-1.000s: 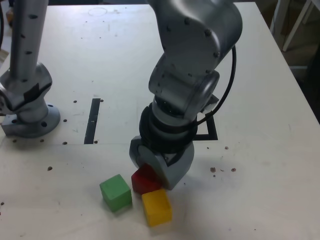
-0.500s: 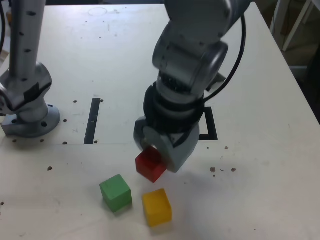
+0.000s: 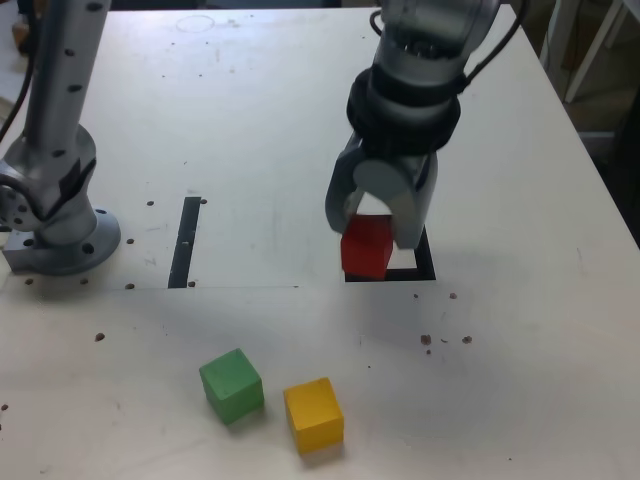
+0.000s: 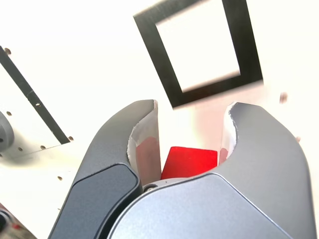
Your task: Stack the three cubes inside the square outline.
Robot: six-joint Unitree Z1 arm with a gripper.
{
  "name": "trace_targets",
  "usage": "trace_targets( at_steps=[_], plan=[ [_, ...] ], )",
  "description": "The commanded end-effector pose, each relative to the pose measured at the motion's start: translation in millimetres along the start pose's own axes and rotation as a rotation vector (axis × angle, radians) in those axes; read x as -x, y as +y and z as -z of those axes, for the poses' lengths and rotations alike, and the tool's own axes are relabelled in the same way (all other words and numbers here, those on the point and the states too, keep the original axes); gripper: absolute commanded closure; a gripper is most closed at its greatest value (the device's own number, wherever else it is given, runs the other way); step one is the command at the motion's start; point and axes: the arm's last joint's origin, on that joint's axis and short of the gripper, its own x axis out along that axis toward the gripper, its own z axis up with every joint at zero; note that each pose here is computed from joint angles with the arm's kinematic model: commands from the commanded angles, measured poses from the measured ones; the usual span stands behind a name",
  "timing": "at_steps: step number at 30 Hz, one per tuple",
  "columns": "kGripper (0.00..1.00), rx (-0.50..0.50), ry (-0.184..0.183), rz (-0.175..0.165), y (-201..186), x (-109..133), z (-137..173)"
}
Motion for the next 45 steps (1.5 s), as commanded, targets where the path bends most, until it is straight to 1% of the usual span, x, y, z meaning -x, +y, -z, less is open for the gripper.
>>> trace_targets(
  at_steps=[1, 2, 5, 9, 13, 19, 23, 38, 39, 40, 44, 45],
  plan=[
    [0.62, 0.043, -0.01, 0.012, 10.9, -0.4, 0.9],
    [0.62, 0.076, -0.013, 0.023, 19.5, -2.6, 1.0],
    [0.62, 0.131, -0.022, 0.043, 34.3, -8.7, -0.2],
    [0.62, 0.178, -0.035, 0.053, 46.5, -17.8, -2.0],
    [0.62, 0.211, -0.04, 0.051, 55.6, -27.1, -1.0],
    [0.62, 0.24, -0.023, 0.036, 65.1, -42.1, 3.3],
    [0.62, 0.253, -0.019, 0.032, 68.7, -50.8, 4.9],
    [0.61, 0.256, -0.002, 0.034, 70.1, -65.9, -0.7],
    [0.58, 0.256, -0.001, 0.034, 70.1, -66.4, -0.9],
    [0.53, 0.255, -0.001, 0.034, 70.1, -67.0, -1.0],
    [0.16, 0.251, -0.001, 0.034, 69.6, -70.2, -1.3],
    [0.08, 0.25, -0.001, 0.035, 69.4, -71.0, -1.4]
  ],
)
